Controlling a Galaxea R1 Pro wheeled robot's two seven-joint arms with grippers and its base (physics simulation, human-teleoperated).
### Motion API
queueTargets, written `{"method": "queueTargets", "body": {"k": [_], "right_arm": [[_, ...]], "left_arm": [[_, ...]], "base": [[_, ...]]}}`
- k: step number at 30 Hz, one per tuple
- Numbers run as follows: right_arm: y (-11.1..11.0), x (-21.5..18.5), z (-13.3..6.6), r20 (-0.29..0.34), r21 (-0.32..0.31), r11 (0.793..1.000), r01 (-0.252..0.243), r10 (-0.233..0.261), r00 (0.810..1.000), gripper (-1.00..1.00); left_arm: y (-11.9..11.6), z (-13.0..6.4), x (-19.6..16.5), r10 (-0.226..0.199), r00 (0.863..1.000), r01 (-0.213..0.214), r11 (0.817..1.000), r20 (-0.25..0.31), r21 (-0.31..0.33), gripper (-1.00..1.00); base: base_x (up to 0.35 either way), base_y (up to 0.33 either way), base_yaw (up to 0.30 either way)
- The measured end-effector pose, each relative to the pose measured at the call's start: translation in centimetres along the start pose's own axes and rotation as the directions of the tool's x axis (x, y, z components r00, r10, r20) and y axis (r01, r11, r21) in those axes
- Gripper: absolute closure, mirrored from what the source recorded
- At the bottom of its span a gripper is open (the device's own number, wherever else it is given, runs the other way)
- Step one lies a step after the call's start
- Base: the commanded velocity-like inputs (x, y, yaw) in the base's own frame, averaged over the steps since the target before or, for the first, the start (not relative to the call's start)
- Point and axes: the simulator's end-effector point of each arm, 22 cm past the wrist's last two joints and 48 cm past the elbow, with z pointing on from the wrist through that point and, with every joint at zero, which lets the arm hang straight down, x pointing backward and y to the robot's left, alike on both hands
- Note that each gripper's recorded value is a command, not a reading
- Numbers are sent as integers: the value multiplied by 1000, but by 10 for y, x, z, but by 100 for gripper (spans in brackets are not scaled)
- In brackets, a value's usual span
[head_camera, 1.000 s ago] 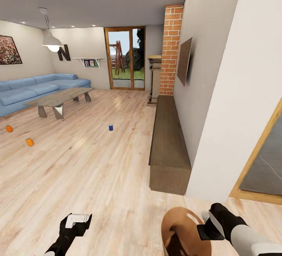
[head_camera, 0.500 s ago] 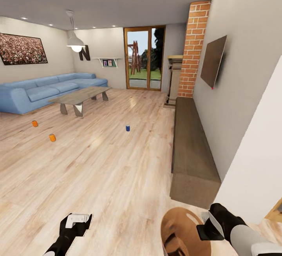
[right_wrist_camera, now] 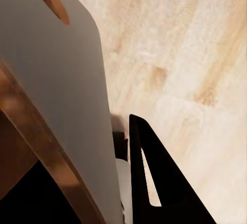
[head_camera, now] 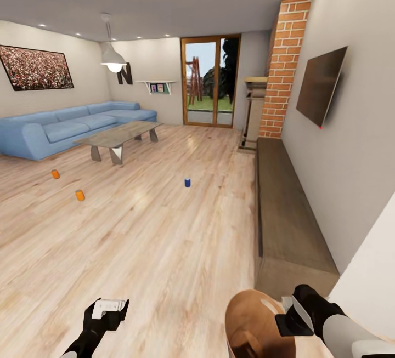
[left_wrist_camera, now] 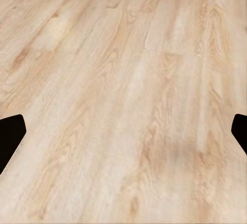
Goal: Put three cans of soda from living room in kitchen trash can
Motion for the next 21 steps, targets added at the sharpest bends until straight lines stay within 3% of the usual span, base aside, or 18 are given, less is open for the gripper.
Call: {"method": "queueTargets", "body": {"k": [11,21], "right_arm": [[0,0,0,-1,0,1000,0,0,1000,100],[3,0,1,-1,-1,1000,4,-4,1000,100]], "left_arm": [[0,0,0,-1,1000,1,1000,0,0,-100],[0,0,0,-1,1000,1,1000,-1,0,-100]], "base": [[260,190,11],[260,190,179]]}}
